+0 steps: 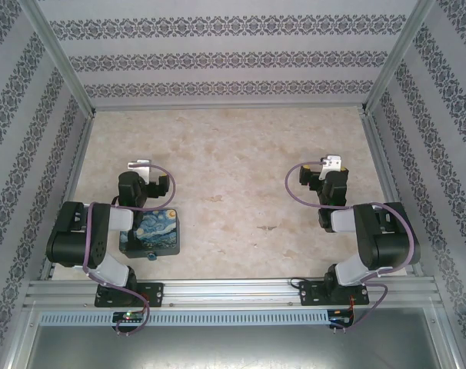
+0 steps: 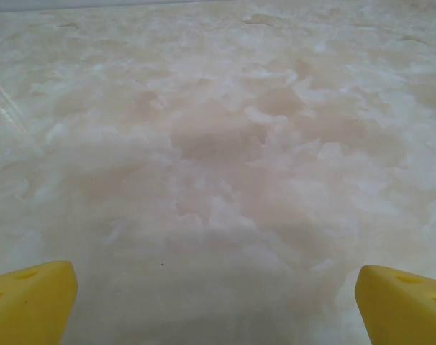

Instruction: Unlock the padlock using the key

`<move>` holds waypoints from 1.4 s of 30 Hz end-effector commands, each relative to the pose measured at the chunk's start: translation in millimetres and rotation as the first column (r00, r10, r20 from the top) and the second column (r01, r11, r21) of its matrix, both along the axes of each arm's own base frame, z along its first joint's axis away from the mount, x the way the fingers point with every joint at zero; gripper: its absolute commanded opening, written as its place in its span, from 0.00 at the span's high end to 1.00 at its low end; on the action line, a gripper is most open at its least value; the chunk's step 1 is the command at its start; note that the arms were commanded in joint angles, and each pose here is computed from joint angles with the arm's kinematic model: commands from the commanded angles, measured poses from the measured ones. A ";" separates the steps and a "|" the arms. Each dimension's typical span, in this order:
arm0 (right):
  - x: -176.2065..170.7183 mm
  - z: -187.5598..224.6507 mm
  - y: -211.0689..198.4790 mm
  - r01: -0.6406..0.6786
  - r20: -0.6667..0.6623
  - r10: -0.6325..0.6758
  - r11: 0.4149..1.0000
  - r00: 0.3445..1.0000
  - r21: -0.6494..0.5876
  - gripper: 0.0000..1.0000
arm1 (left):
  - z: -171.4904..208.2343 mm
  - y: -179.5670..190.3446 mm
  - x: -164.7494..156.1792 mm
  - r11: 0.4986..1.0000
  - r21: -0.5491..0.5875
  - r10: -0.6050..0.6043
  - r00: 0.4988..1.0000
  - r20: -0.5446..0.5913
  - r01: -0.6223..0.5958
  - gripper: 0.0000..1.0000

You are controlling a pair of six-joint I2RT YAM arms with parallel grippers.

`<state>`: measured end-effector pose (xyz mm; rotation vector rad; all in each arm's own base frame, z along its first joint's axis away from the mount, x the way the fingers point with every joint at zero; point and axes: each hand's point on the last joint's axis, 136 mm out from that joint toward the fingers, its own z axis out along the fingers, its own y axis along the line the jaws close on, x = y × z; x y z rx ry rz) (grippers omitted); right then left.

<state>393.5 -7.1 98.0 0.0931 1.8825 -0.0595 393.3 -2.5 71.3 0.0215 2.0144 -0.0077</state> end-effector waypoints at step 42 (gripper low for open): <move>-17.0 53.4 -22.7 0.118 0.100 -0.120 0.993 0.988 0.023 0.02 | 44.0 17.3 4.3 0.996 -0.005 0.090 0.996 0.023 -0.089 0.01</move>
